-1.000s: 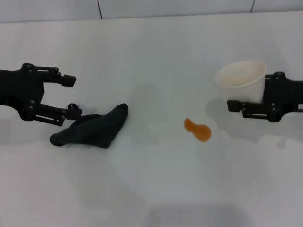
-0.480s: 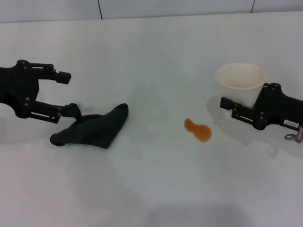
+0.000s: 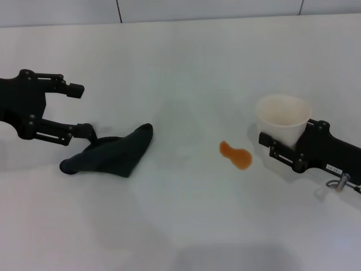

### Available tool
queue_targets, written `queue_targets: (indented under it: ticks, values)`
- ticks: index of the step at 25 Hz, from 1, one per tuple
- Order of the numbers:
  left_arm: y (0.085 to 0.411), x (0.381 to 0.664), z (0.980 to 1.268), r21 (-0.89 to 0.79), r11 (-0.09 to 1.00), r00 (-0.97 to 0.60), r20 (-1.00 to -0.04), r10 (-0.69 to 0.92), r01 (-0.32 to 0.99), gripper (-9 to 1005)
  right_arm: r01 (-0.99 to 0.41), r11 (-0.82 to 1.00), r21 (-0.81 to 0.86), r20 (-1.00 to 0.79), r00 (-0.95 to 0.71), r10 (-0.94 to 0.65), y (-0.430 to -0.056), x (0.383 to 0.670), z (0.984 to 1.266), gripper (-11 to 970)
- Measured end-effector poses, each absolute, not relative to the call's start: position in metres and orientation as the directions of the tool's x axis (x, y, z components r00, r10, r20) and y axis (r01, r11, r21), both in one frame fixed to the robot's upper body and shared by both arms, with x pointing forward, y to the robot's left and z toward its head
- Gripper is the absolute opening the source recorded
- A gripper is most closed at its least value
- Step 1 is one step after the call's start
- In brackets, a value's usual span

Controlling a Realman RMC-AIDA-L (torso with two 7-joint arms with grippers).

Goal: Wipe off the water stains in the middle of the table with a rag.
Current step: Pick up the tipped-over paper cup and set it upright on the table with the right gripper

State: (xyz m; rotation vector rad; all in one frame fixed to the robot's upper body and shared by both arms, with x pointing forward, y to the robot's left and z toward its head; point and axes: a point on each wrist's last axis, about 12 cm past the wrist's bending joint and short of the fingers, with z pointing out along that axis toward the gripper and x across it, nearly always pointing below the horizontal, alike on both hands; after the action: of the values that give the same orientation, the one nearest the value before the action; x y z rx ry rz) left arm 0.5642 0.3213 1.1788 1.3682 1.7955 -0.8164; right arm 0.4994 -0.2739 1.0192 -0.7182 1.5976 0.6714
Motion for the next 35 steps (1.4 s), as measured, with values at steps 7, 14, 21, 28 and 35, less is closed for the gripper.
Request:
queue_targets:
  ticks: [7, 14, 21, 28, 35]
  values:
    - [0.321, 0.564, 1.179, -0.056, 0.231, -0.17, -0.843, 0.511, 0.971, 869, -0.746, 0.666, 0.007, -0.982, -0.131, -0.137, -0.271, 0.493, 1.006, 529]
    - [0.32, 0.564, 1.177, -0.054, 0.23, -0.168, -0.842, 0.512, 0.972, 869, -0.701, 0.713, 0.015, -0.982, -0.146, -0.122, -0.273, 0.495, 1.003, 524]
    - [0.321, 0.563, 1.176, -0.057, 0.232, -0.172, -0.84, 0.515, 0.971, 869, -0.69, 0.724, 0.005, -0.98, -0.146, -0.132, -0.276, 0.494, 1.002, 558]
    - [0.321, 0.563, 1.176, -0.057, 0.234, -0.174, -0.838, 0.516, 0.97, 868, -0.688, 0.725, 0.008, -0.98, -0.148, -0.13, -0.277, 0.492, 1.001, 608]
    - [0.321, 0.564, 1.176, -0.056, 0.238, -0.175, -0.838, 0.517, 0.97, 868, -0.682, 0.731, 0.02, -0.978, -0.165, -0.127, -0.281, 0.488, 0.999, 791]
